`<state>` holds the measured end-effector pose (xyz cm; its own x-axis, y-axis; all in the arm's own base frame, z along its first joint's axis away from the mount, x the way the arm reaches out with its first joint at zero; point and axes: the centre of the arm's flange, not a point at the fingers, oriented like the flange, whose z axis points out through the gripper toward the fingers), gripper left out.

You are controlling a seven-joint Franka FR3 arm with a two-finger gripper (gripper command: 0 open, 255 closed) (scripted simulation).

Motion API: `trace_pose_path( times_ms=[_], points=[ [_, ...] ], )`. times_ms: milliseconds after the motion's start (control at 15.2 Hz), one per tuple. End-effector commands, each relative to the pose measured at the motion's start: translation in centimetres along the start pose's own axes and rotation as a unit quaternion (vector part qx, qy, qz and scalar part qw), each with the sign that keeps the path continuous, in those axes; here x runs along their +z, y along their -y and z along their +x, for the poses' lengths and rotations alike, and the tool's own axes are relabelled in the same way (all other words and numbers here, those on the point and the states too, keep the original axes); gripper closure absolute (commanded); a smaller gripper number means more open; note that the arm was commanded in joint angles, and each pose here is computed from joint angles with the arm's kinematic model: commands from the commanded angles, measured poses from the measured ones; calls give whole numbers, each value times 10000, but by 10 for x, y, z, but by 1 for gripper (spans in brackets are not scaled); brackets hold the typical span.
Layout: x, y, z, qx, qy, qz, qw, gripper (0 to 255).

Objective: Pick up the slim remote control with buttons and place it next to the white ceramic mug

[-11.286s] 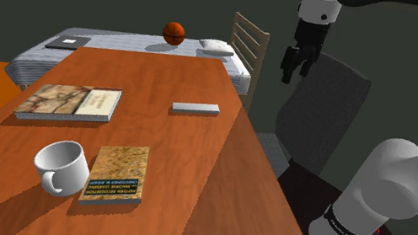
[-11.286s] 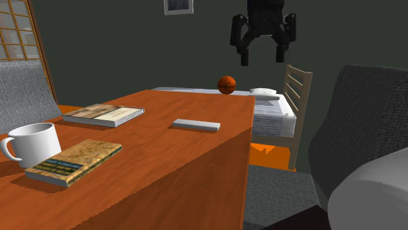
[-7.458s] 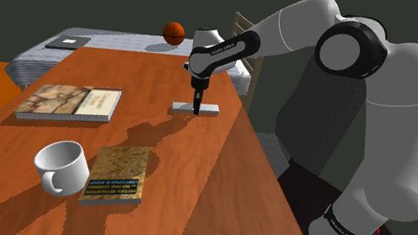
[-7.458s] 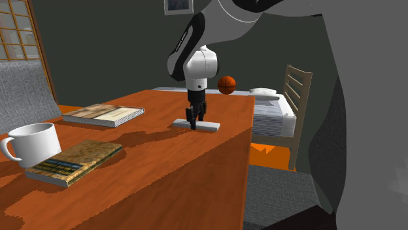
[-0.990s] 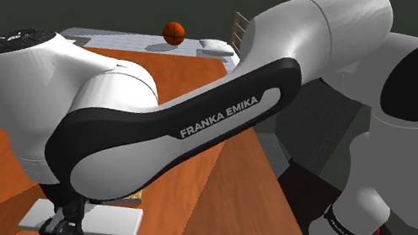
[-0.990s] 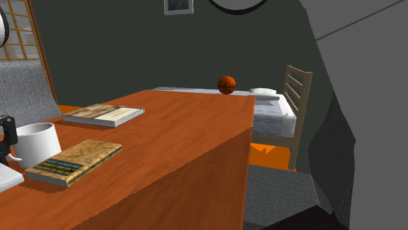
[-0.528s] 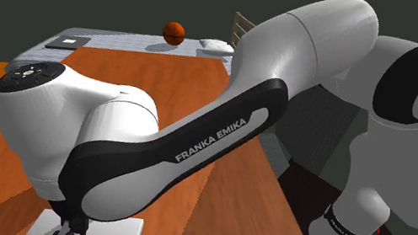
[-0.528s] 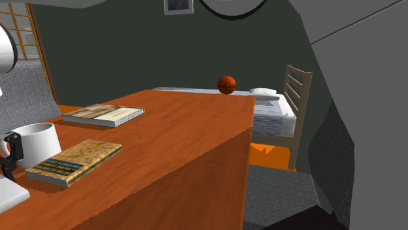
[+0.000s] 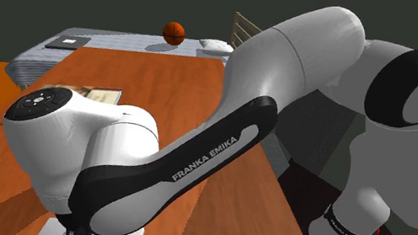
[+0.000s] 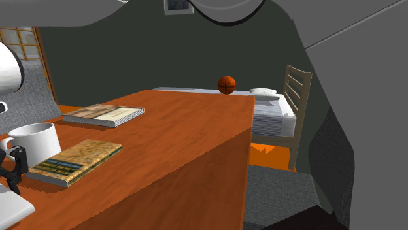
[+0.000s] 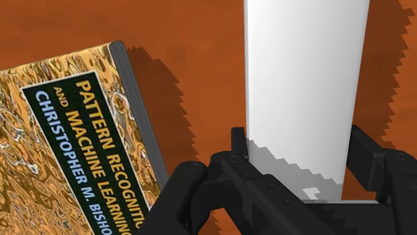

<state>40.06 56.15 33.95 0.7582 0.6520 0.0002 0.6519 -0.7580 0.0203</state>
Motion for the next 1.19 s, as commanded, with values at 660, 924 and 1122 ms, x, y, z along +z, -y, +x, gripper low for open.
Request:
trace_pose_path(
  times_ms=[660,924,1122],
  points=[
    [0,0,0,0,-5,1,10000,0],
    [-39,0,0,0,-5,1,10000,0],
    [-49,0,0,0,-5,1,10000,0]
  ],
)
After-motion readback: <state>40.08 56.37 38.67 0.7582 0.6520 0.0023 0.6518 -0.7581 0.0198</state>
